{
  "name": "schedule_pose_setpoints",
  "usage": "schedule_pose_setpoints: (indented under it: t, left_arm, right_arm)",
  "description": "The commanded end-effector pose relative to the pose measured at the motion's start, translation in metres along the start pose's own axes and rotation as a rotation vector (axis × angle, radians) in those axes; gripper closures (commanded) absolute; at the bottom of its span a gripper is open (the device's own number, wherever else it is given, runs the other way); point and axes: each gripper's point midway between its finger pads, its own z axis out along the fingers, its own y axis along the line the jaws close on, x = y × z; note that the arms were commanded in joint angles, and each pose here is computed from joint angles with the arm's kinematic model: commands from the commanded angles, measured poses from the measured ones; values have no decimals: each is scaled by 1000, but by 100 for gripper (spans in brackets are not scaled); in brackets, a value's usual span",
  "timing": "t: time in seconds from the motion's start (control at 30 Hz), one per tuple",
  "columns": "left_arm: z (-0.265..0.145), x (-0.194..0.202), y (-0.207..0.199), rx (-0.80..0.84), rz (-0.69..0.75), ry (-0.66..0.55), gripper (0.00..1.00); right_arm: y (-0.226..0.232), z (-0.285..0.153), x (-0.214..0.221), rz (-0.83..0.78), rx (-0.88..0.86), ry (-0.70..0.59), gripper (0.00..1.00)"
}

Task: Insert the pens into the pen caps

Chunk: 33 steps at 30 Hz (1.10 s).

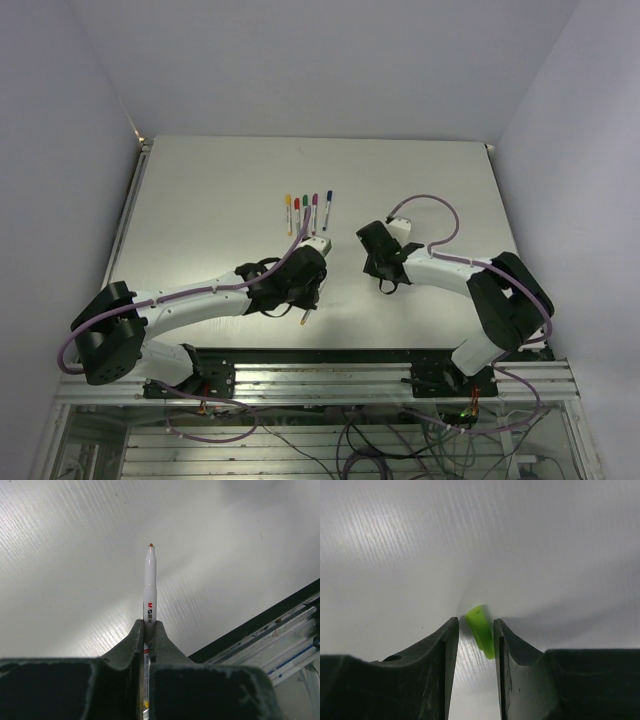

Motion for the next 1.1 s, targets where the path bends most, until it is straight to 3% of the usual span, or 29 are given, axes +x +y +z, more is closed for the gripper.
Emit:
schedule_pose_setpoints:
  t: [0.0,0.13,0.27,0.37,0.6,0.87,1.07]
  left_arm:
    - [0,-4,-6,22,-9,-19,93]
    - [-1,-5,-7,24,-15,-21,93]
    - [-1,-5,-8,30,-19,-21,93]
    - [-1,-3,-8,39,-22,-18,93]
    - [-7,-8,-12,70,-24,-52,93]
    - [-21,-26,-45,166,24,-174,93]
    - [-31,-32,-84,237,58,-316,93]
  right_arm:
    - [-18,1,37,-76,44,100,66]
    - [-27,4,47,-84,70,120,69]
    - [-33,9,53,-99,94,133,79]
    - [-36,13,57,-123,118,152,100]
    - [-20,1,46,-120,4,115,100]
    - [25,-64,-31,-59,-293,-155,100]
    - [43,-124,-61,14,-513,-331,100]
